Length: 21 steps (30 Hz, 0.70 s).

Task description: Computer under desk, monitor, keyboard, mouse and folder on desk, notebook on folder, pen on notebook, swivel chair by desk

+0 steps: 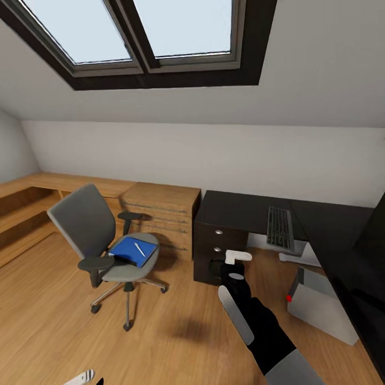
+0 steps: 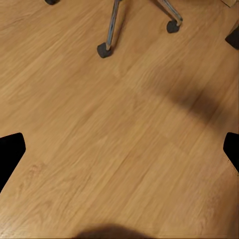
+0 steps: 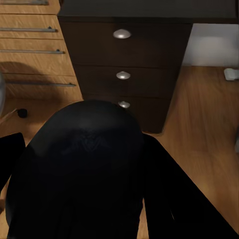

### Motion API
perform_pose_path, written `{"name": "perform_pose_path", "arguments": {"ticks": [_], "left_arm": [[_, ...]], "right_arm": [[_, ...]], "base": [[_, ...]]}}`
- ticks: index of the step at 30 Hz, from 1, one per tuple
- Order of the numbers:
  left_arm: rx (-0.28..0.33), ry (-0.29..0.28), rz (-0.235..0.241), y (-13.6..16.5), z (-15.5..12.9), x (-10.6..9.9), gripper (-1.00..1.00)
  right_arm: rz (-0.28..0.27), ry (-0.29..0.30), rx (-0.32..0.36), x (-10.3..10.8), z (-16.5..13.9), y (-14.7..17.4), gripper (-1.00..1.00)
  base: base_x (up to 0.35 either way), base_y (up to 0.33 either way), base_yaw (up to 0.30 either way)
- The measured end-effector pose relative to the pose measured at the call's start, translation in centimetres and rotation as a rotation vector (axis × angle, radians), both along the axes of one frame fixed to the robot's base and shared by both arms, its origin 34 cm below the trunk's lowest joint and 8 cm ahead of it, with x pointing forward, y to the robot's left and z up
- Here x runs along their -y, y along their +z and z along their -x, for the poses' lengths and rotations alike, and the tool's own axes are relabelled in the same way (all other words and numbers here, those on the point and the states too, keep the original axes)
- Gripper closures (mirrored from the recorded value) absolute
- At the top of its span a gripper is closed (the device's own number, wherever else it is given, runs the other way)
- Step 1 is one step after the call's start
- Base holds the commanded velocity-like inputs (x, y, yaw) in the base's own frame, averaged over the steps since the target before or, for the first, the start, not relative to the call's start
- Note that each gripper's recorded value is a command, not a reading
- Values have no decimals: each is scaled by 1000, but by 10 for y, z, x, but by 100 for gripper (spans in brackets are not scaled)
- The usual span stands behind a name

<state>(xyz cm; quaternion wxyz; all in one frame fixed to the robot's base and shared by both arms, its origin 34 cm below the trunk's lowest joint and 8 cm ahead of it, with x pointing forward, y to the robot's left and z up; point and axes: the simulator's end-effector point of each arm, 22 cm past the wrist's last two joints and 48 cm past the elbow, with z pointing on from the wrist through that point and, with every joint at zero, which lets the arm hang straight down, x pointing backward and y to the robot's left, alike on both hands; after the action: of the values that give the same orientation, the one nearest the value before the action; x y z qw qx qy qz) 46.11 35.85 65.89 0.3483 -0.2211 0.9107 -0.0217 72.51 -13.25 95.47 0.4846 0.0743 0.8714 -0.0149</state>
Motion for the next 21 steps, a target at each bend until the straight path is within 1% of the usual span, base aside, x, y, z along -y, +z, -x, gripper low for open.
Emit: {"name": "perform_pose_path", "arguments": {"ticks": [7,11,17,19,21], "left_arm": [[0,0,0,8,2,0,-100],[-2,-10,1,12,3,3,-100],[-10,-45,2,17,5,15,-100],[-10,-69,4,18,5,23,-100],[-1,-74,4,21,4,27,-100]], "right_arm": [[-1,-1,1,0,1,9,100],[-1,-2,1,1,2,13,100],[5,-6,3,5,3,20,100],[11,-9,4,9,3,22,100],[12,-9,5,10,4,24,100]], "base": [[330,0,0],[340,0,0],[341,0,0],[341,0,0],[341,0,0]]}}
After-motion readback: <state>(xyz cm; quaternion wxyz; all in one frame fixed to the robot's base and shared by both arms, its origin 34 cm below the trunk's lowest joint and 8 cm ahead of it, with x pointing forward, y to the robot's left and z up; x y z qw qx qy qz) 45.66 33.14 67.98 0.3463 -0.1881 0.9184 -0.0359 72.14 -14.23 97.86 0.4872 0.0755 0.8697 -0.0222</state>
